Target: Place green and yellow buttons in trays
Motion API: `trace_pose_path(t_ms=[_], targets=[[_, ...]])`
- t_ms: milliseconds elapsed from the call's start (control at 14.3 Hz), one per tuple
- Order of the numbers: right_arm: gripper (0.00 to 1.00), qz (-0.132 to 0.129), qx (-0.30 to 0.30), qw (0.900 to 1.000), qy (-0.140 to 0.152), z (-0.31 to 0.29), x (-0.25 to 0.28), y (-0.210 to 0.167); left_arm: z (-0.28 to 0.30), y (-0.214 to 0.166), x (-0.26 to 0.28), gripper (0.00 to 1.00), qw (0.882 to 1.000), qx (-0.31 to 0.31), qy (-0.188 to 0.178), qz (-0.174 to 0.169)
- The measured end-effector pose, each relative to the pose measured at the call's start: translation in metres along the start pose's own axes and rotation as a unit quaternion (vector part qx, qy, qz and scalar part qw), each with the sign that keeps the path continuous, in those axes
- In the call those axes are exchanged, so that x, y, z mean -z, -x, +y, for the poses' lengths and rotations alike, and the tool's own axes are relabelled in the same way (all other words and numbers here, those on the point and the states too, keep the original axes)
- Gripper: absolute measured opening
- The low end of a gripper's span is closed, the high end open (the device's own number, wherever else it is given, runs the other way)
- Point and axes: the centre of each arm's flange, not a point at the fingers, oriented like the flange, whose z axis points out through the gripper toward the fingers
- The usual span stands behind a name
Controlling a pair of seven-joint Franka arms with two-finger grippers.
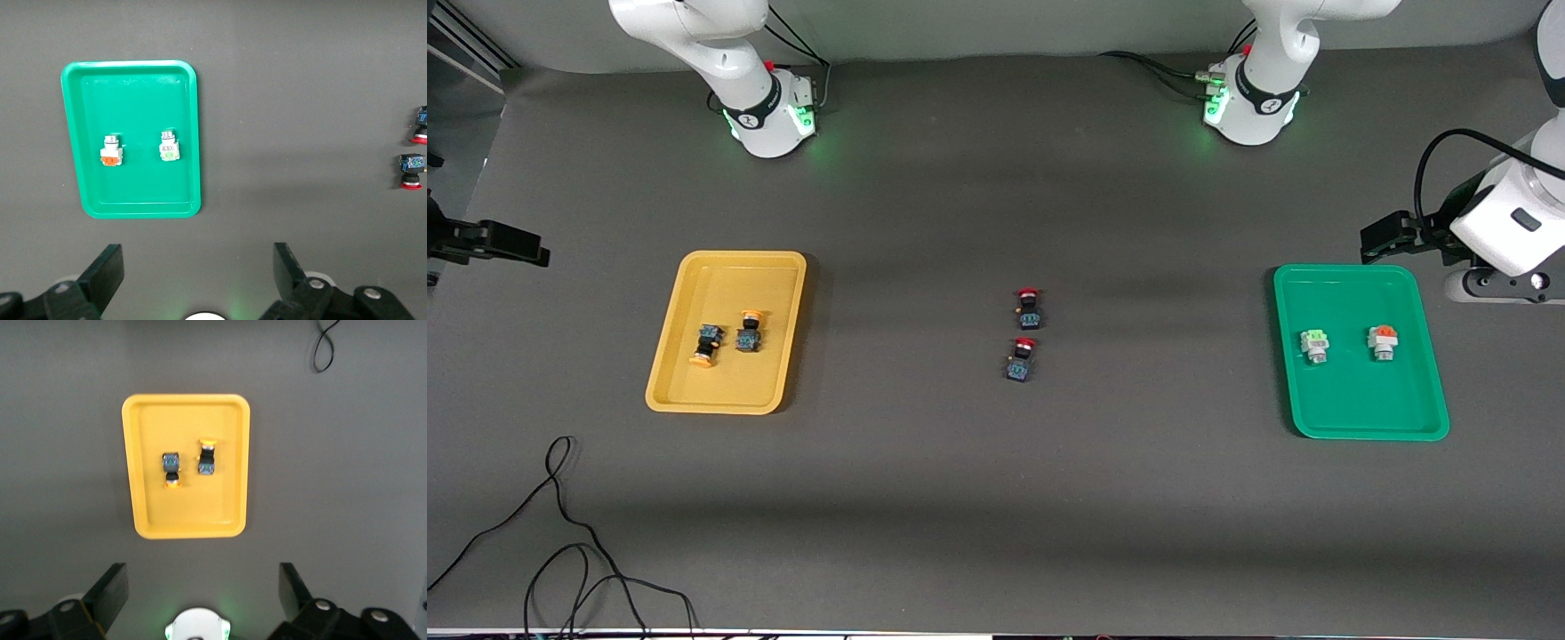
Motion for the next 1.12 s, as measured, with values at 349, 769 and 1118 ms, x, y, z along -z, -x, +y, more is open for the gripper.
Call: trace_pose_path(t_ms=[349, 769, 1118], targets=[[1.00, 0.069, 0.005, 0.998, -0.003, -0.001, 0.016, 0.031, 0.000, 0.000, 0.000, 1.00, 1.000, 0.000, 0.000, 0.000], [1.00, 0.107, 0.003, 0.994, -0.004, 0.003, 0.023, 0.050, 0.000, 0.000, 0.000, 1.00, 1.000, 0.000, 0.000, 0.000], [1.00, 0.088, 0.001, 0.996, -0.003, 0.004, 0.033, 0.048, 0.000, 0.000, 0.000, 1.00, 1.000, 0.000, 0.000, 0.000]])
